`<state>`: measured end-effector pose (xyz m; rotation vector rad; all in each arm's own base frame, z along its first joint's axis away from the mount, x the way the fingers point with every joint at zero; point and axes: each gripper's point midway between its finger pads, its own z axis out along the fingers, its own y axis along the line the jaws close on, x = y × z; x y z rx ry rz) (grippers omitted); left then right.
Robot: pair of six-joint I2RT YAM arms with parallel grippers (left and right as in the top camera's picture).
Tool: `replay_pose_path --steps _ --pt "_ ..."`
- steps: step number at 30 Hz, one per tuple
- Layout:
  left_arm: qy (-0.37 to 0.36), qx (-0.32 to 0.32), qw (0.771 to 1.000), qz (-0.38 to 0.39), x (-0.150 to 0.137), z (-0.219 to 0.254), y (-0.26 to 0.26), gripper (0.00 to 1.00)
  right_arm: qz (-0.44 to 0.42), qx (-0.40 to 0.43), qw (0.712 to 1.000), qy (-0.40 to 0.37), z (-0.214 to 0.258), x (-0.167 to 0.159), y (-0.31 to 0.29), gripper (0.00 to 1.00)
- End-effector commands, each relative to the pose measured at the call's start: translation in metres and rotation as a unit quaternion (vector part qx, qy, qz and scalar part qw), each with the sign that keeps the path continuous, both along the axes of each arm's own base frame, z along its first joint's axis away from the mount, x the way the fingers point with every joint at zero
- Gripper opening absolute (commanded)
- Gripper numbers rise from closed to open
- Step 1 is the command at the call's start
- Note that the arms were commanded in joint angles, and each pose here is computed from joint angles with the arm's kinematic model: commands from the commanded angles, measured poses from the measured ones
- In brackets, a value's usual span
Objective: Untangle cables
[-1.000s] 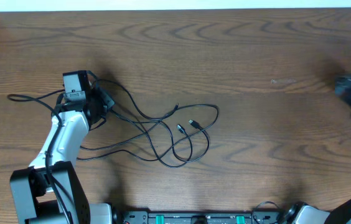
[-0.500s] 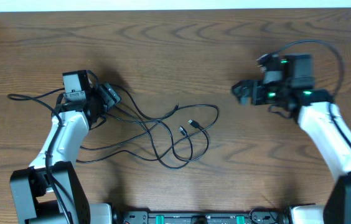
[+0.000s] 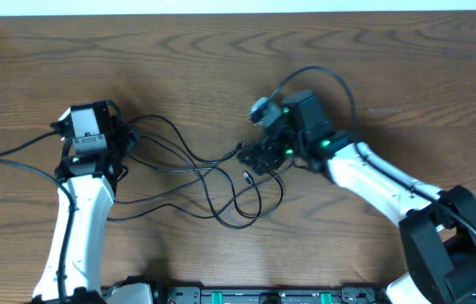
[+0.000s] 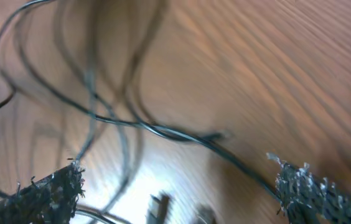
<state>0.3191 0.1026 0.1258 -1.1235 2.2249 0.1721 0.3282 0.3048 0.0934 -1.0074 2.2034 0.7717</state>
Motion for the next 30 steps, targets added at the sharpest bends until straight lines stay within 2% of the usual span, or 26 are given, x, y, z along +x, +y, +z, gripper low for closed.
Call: replay_pose_path --steps 1,8,17,23,30 --pt "-0.011 0.048 0.994 0.102 -0.02 0.014 0.028 0.85 0.055 -0.021 0.997 -0.054 0.001 -0.012 0.019 0.99" --pt "-0.001 0.061 0.985 0.162 -0.04 0.013 0.041 0.85 0.066 -0.042 0.994 -0.072 -0.01 -0.023 0.038 0.99" --pt "-0.001 0.045 0.987 0.154 -0.037 0.01 0.036 0.86 0.087 -0.03 0.99 -0.107 -0.029 -0.013 0.059 0.99" --pt "-0.001 0.044 0.987 0.154 -0.037 0.01 0.036 0.86 0.095 -0.005 0.984 -0.15 -0.031 -0.004 0.076 0.96" --pt "-0.006 0.014 0.991 0.136 -0.031 0.006 0.026 0.86 0.102 0.02 0.978 -0.178 -0.051 0.001 0.097 0.91"
